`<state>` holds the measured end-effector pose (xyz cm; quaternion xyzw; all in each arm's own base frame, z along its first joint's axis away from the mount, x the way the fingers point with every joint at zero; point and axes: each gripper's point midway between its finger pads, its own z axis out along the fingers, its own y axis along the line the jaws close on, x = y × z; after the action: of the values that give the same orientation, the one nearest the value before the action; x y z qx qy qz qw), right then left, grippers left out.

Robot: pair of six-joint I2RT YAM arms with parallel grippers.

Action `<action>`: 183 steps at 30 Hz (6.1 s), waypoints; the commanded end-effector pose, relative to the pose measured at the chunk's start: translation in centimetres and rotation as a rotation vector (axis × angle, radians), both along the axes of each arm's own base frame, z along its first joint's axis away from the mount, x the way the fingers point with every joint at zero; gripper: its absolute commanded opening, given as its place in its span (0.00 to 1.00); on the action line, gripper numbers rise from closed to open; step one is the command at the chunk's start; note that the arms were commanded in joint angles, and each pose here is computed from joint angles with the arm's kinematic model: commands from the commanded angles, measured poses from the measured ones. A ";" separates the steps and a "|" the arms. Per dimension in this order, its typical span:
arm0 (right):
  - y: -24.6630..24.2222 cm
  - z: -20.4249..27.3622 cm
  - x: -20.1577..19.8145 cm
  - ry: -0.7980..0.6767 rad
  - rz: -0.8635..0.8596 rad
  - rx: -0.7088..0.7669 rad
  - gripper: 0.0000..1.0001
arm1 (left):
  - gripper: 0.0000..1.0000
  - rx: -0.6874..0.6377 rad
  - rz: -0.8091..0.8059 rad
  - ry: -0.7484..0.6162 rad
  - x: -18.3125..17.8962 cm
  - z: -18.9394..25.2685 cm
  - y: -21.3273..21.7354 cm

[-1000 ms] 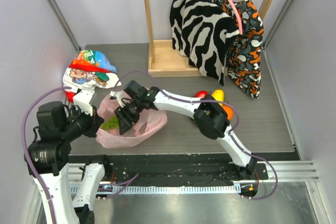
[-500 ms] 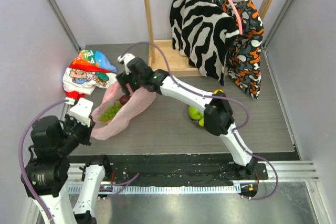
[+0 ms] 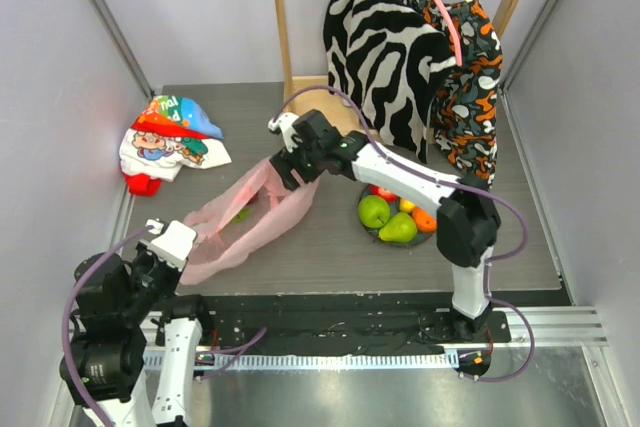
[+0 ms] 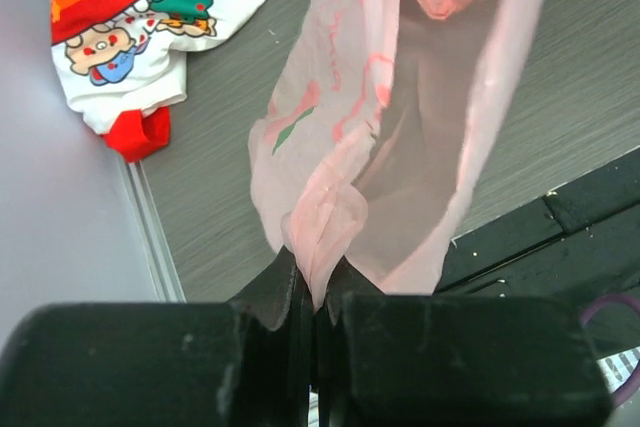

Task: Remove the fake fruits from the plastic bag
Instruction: Adjust the plastic bag at the center of the board, then take out the fake fruit from the plastic bag, then place the fake fruit on the plate, then take out the fake fruit from the plastic bag.

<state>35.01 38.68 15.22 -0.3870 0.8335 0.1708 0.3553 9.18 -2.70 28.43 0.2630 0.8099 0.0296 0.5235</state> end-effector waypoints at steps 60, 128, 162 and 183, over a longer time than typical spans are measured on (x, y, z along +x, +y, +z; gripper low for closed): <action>19.6 -5.5 1.4 0.236 0.110 0.449 0.84 | 0.00 -0.159 0.019 0.292 -0.5 -3.3 -1.5; -26.1 3.9 -5.9 0.338 0.392 -0.166 0.32 | 0.00 -0.290 0.257 0.028 12.2 1.4 2.3; -4.9 12.8 -6.8 0.114 0.504 0.271 0.90 | 0.00 -0.090 0.168 0.122 5.8 -1.1 2.2; 13.7 -1.8 -0.4 0.087 0.216 0.168 0.88 | 0.00 -0.137 0.062 0.258 0.8 -2.9 -0.5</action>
<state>29.90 50.77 10.58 -0.4858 0.7785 0.3184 0.2379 11.99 -2.13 26.10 0.1940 0.8706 -0.0157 0.4518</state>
